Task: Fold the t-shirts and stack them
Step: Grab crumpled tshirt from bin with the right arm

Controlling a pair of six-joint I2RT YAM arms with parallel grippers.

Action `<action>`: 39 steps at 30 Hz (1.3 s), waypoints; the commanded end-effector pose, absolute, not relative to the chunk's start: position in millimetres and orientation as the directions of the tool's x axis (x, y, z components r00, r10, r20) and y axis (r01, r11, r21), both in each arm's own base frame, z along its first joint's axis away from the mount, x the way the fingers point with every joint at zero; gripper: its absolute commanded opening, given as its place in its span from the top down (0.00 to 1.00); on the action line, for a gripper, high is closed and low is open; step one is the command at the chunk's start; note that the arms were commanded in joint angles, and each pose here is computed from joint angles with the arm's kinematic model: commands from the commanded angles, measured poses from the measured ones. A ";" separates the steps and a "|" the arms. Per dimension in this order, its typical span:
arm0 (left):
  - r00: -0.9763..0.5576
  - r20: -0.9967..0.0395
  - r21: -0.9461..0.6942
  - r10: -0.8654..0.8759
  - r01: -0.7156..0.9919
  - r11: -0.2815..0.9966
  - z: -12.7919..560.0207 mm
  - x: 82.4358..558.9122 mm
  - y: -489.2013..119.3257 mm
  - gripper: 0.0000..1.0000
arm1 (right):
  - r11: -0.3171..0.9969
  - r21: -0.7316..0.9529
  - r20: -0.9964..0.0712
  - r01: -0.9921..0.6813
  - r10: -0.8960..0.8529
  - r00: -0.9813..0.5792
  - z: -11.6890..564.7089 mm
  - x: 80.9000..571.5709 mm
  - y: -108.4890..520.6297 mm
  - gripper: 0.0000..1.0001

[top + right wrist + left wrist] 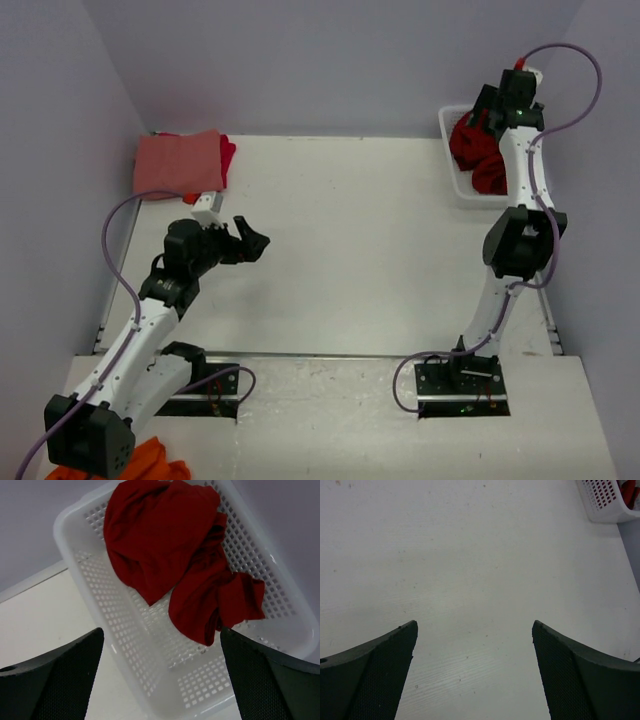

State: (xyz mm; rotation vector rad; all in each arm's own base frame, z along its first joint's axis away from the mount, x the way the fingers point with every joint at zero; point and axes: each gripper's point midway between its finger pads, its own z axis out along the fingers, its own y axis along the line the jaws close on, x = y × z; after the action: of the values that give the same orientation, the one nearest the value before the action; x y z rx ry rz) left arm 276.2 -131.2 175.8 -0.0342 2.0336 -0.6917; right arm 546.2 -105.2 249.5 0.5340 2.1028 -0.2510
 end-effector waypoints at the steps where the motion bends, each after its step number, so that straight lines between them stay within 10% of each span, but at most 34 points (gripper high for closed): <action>1: -0.502 -0.805 -0.505 -0.316 0.301 0.809 195.5 275.8 -139.4 0.04 | 0.859 0.059 -0.796 0.509 0.348 -0.495 245.8 551.9 -145.1 0.01; 31: -0.559 -0.784 -0.487 -0.268 0.288 0.825 195.6 273.2 -142.6 0.05 | 0.824 -0.100 -0.577 0.557 0.408 -0.708 76.8 539.1 -228.8 0.16; 34: -0.572 -0.775 -0.490 -0.269 0.275 0.827 191.4 276.3 -143.1 0.05 | 0.819 -0.099 -0.587 0.565 0.411 -0.698 77.6 543.6 -231.3 0.26; 39: -0.579 -0.771 -0.488 -0.264 0.272 0.829 187.0 279.3 -144.0 0.05 | 0.819 -0.083 -0.606 0.568 0.411 -0.681 81.3 551.1 -232.4 0.93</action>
State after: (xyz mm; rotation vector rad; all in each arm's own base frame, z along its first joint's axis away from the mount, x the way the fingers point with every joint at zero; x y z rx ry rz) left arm 274.5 -140.8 171.9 -0.0320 2.1035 -0.7188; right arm 543.1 -226.0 64.2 0.6949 2.4712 -0.3536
